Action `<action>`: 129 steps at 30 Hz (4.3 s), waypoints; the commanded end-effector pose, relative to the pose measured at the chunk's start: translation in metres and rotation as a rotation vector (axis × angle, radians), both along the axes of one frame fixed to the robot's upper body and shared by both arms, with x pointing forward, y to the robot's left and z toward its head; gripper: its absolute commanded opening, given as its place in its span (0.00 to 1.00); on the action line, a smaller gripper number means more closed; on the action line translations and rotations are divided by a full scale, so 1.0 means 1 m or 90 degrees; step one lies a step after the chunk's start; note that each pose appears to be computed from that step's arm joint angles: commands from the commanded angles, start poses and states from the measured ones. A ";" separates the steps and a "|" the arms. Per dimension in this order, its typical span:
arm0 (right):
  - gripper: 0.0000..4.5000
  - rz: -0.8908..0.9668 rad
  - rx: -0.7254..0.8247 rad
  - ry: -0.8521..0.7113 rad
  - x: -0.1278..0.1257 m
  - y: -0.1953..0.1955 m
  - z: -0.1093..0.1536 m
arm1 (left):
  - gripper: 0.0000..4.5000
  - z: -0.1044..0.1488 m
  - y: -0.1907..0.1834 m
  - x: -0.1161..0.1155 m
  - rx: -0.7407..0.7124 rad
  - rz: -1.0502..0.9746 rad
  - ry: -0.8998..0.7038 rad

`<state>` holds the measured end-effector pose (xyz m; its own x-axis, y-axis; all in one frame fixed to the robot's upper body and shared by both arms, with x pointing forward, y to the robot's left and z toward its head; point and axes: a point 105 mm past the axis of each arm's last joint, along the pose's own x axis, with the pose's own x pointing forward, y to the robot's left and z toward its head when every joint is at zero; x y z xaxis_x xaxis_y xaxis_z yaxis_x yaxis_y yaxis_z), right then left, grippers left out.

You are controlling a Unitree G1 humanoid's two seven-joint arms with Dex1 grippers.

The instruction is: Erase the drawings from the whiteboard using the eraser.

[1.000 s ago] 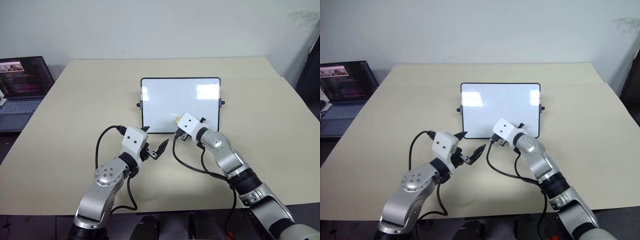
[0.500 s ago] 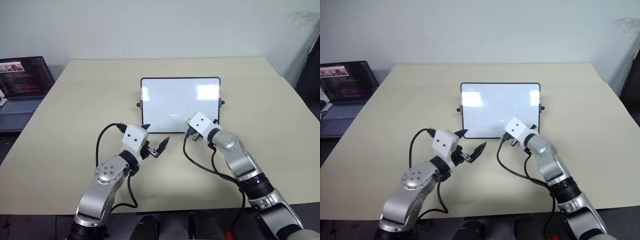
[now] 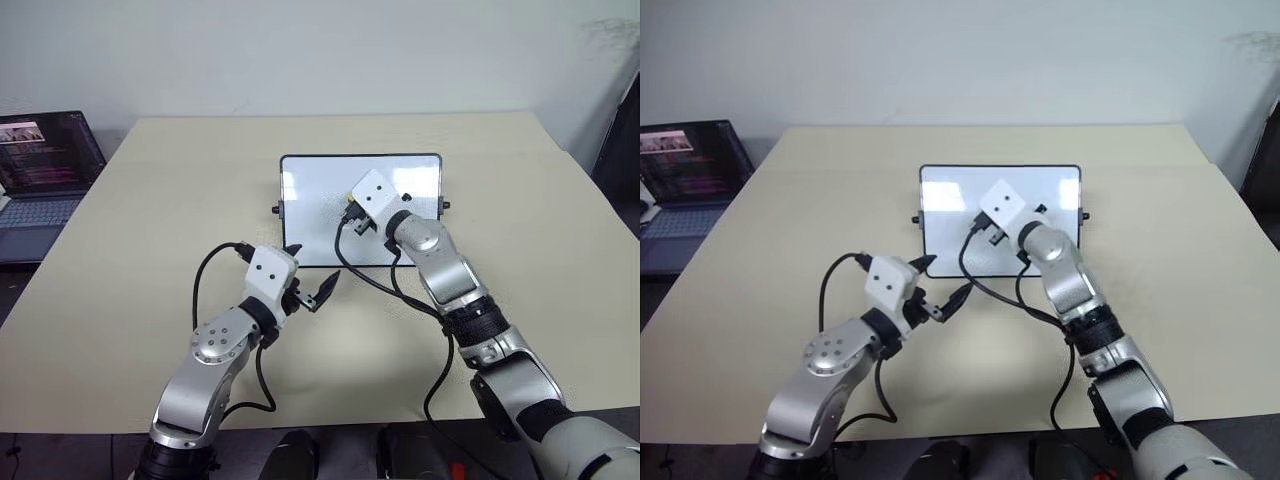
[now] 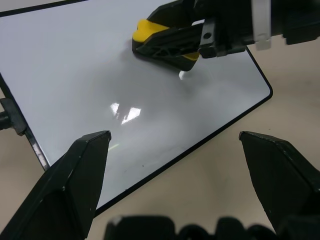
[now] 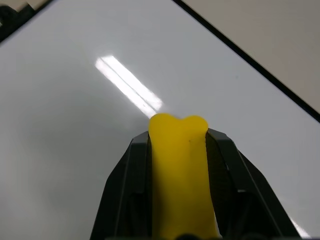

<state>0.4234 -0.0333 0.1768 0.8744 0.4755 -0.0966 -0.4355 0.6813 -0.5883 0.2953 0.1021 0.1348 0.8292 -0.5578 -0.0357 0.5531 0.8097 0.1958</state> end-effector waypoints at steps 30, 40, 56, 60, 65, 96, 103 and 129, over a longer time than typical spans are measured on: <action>0.25 -0.023 0.036 0.002 -0.014 -0.035 -0.001 | 1.00 0.013 -0.003 -0.004 -0.006 -0.012 -0.027; 0.25 -0.041 0.143 0.125 -0.056 -0.054 0.003 | 1.00 0.011 -0.003 -0.003 -0.002 -0.022 -0.022; 0.25 -0.275 0.147 0.138 -0.082 -0.146 -0.011 | 1.00 0.013 -0.018 -0.005 0.003 -0.113 -0.002; 0.25 -0.314 0.124 0.132 -0.087 -0.165 -0.010 | 1.00 0.008 -0.028 -0.017 0.011 -0.198 0.031; 0.25 -0.355 0.134 0.173 -0.095 -0.176 -0.024 | 1.00 0.002 -0.038 -0.034 0.026 -0.318 0.068; 0.25 -0.398 0.248 0.323 -0.102 -0.177 -0.066 | 1.00 -0.013 -0.039 -0.035 0.107 -0.467 0.052; 0.25 -0.399 0.243 0.325 -0.101 -0.178 -0.067 | 1.00 -0.009 -0.039 -0.033 0.110 -0.465 0.046; 1.00 -0.447 0.285 0.168 -0.098 -0.195 -0.016 | 1.00 0.018 -0.016 -0.004 0.061 -0.279 -0.004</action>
<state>0.3281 -0.2226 0.1368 0.9238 -0.0854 -0.3733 0.0433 0.9919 -0.1198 0.2854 0.0794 0.1370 0.4394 -0.8832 -0.1639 0.8889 0.4013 0.2211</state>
